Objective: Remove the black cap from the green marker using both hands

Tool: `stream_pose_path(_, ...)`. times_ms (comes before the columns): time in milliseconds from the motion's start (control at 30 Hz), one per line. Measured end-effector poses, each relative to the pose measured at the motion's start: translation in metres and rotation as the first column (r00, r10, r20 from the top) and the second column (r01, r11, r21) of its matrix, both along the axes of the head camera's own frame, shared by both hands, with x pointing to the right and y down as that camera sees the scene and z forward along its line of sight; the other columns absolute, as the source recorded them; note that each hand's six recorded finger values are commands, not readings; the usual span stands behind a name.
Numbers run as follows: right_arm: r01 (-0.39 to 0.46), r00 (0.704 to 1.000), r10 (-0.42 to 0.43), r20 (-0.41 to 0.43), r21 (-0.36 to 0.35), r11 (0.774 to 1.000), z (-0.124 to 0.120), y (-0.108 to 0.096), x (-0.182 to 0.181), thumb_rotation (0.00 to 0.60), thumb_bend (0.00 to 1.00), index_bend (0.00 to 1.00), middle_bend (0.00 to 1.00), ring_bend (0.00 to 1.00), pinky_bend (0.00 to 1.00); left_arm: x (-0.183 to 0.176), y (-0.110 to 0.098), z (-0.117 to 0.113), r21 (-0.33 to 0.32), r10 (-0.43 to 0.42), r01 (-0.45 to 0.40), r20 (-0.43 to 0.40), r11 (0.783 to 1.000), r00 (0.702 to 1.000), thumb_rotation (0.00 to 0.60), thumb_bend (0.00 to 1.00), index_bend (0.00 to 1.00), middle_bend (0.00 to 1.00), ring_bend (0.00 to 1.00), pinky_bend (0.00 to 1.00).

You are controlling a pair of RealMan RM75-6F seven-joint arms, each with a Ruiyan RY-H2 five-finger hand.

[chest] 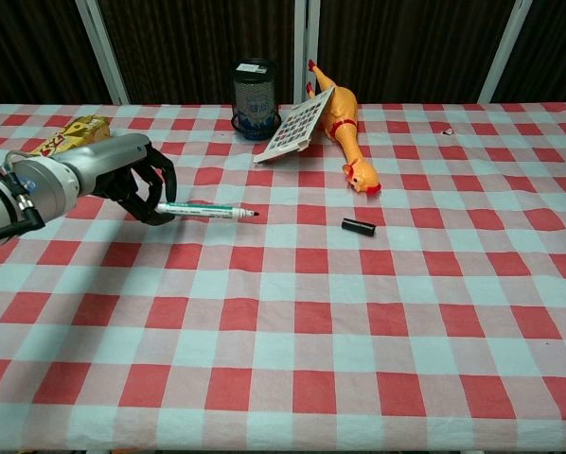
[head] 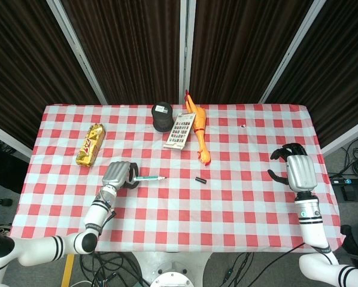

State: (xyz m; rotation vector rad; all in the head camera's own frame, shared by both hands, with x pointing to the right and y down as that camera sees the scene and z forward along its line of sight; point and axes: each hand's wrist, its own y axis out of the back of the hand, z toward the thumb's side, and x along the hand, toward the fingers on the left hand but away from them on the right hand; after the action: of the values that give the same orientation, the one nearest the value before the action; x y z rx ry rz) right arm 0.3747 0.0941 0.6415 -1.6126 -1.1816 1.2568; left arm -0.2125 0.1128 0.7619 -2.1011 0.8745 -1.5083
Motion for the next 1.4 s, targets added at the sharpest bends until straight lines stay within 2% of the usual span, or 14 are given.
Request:
stream_pose_path(267, 0.003, 1.0, -0.003, 0.006, 0.001, 1.0, 0.003, 0.002, -0.002, 0.6, 0.07, 0.48, 0.48, 0.24, 0.2, -0.012, 0.005, 0.015, -0.018, 0.01, -0.01, 0.018, 1.0, 1.0, 0.6, 0.45, 0.65, 0.67, 1.0, 1.0)
stream_pose_path(367, 0.004, 1.0, -0.004, 0.007, 0.003, 1.0, 0.002, 0.001, -0.002, 0.6, 0.07, 0.47, 0.48, 0.23, 0.2, -0.012, 0.006, 0.016, -0.016, 0.009, -0.009, 0.014, 1.0, 1.0, 0.6, 0.41, 0.62, 0.65, 1.0, 1.0)
stream_pose_path(633, 0.003, 1.0, -0.003, 0.01, 0.006, 1.0, 0.0, -0.001, -0.003, 0.6, 0.07, 0.47, 0.47, 0.23, 0.2, -0.011, 0.002, 0.01, 0.013, 0.019, -0.019, -0.021, 1.0, 1.0, 0.6, 0.29, 0.44, 0.53, 1.0, 1.0)
stream_pose_path(933, 0.002, 1.0, -0.003, 0.011, 0.006, 1.0, -0.001, 0.0, -0.002, 0.6, 0.07, 0.47, 0.47, 0.23, 0.2, -0.012, 0.001, 0.003, 0.015, -0.001, 0.001, -0.035, 1.0, 0.999, 0.6, 0.25, 0.41, 0.47, 1.0, 1.0)
stream_pose_path(1067, 0.003, 1.0, -0.003, 0.01, 0.009, 1.0, -0.002, 0.002, -0.001, 0.6, 0.06, 0.47, 0.47, 0.23, 0.2, -0.015, -0.003, -0.007, 0.05, -0.017, 0.019, -0.045, 0.999, 0.999, 0.6, 0.22, 0.42, 0.47, 0.98, 0.99)
stream_pose_path(1133, 0.007, 1.0, -0.007, 0.006, 0.01, 1.0, -0.003, 0.003, 0.0, 0.6, 0.06, 0.47, 0.47, 0.23, 0.2, -0.019, -0.008, -0.016, 0.096, -0.019, 0.023, -0.041, 0.995, 0.999, 0.6, 0.21, 0.43, 0.47, 0.93, 0.97)
stream_pose_path(1267, 0.012, 1.0, -0.012, -0.019, 0.016, 1.0, -0.005, 0.009, 0.005, 0.6, 0.06, 0.44, 0.42, 0.19, 0.19, -0.035, -0.02, -0.039, 0.239, -0.004, 0.005, -0.007, 0.971, 1.0, 0.6, 0.21, 0.43, 0.44, 0.68, 0.82)
stream_pose_path(1367, 0.012, 0.999, -0.012, -0.052, 0.006, 1.0, -0.006, 0.018, 0.013, 0.6, 0.06, 0.38, 0.34, 0.13, 0.14, -0.055, -0.024, -0.06, 0.369, 0.006, -0.018, 0.035, 0.929, 0.999, 0.6, 0.21, 0.4, 0.38, 0.47, 0.6)
stream_pose_path(1400, 0.012, 0.998, -0.012, -0.062, -0.001, 1.0, -0.006, 0.021, 0.015, 0.6, 0.06, 0.35, 0.31, 0.1, 0.12, -0.065, -0.023, -0.069, 0.415, 0.006, -0.028, 0.053, 0.909, 0.999, 0.6, 0.21, 0.4, 0.35, 0.41, 0.53)
